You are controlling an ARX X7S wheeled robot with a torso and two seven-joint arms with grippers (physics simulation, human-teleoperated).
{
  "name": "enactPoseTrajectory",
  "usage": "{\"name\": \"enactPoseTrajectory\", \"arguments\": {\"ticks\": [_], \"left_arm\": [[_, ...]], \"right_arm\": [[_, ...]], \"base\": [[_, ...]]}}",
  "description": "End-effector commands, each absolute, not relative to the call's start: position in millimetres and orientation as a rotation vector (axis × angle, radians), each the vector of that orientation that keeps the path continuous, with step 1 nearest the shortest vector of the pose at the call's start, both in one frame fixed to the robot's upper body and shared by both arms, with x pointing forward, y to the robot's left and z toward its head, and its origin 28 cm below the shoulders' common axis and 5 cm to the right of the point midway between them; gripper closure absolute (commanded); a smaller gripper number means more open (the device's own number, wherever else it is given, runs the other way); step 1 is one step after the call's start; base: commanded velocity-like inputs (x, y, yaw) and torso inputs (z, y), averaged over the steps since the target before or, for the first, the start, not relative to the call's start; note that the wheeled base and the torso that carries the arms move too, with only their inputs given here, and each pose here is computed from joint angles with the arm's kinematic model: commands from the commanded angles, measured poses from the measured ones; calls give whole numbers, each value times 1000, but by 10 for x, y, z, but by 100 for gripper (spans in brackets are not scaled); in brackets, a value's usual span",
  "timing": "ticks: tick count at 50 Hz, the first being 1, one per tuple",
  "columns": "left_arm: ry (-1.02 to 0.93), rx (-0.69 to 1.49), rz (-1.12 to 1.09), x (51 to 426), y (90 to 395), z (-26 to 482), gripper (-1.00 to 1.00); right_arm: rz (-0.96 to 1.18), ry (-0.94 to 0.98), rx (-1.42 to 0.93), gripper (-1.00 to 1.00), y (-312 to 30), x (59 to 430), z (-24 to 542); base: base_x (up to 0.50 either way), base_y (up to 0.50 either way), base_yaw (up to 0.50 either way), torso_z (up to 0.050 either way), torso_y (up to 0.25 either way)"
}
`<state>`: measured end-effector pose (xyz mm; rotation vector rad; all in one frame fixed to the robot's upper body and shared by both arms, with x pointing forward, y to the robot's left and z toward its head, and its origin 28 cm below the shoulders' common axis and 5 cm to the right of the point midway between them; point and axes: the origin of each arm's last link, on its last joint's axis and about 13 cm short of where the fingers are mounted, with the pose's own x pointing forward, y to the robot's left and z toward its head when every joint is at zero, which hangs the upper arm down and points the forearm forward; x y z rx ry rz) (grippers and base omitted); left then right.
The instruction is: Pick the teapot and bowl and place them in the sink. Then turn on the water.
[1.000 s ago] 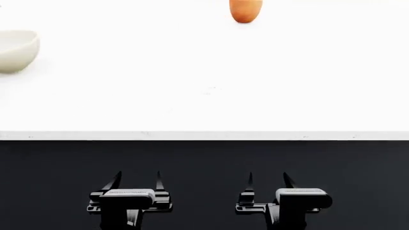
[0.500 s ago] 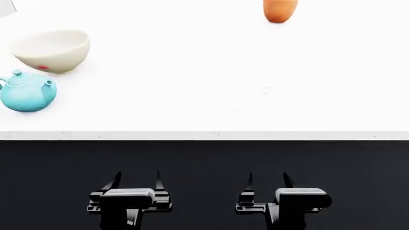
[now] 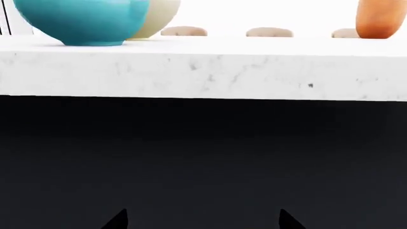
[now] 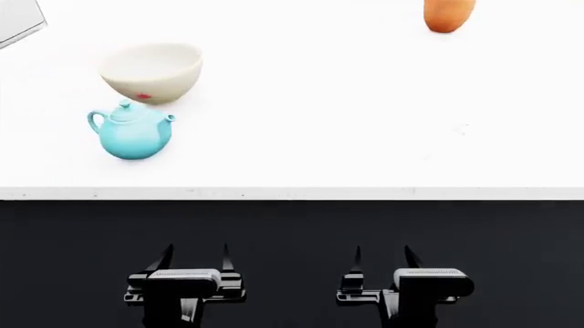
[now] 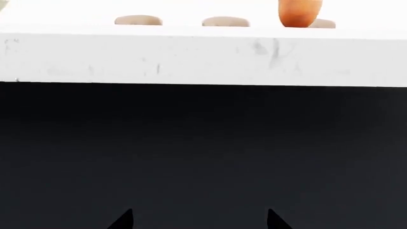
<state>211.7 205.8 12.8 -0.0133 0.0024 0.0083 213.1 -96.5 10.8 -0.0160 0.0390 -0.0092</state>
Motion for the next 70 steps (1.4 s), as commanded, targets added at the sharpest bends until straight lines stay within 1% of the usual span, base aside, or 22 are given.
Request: {"name": "enactPoseTrajectory", "arguments": {"ticks": [1, 45, 51, 54, 60, 70], "left_arm": [[1, -14, 9, 2113, 2057, 130, -100], [16, -18, 6, 2125, 2059, 119, -100], [37, -28, -5, 2136, 2071, 167, -100], [40, -64, -25, 2131, 2075, 266, -100], [34, -91, -122, 2083, 2037, 703, -100], [25, -67, -242, 1781, 2109, 1564, -100]], "right_arm": [[-9, 39, -16, -100, -964, 2132, 108], [-10, 43, -12, -100, -969, 2134, 107], [-23, 51, -11, -100, -978, 2155, 160], [-7, 58, -27, -100, -983, 2158, 251], [61, 41, -67, -100, -1056, 2075, 722], [149, 0, -76, -100, -1246, 1879, 1623]], "base": [[0, 500, 0, 0, 0], [0, 500, 0, 0, 0], [0, 0, 0, 0, 0], [0, 0, 0, 0, 0], [0, 0, 0, 0, 0], [0, 0, 0, 0, 0]]}}
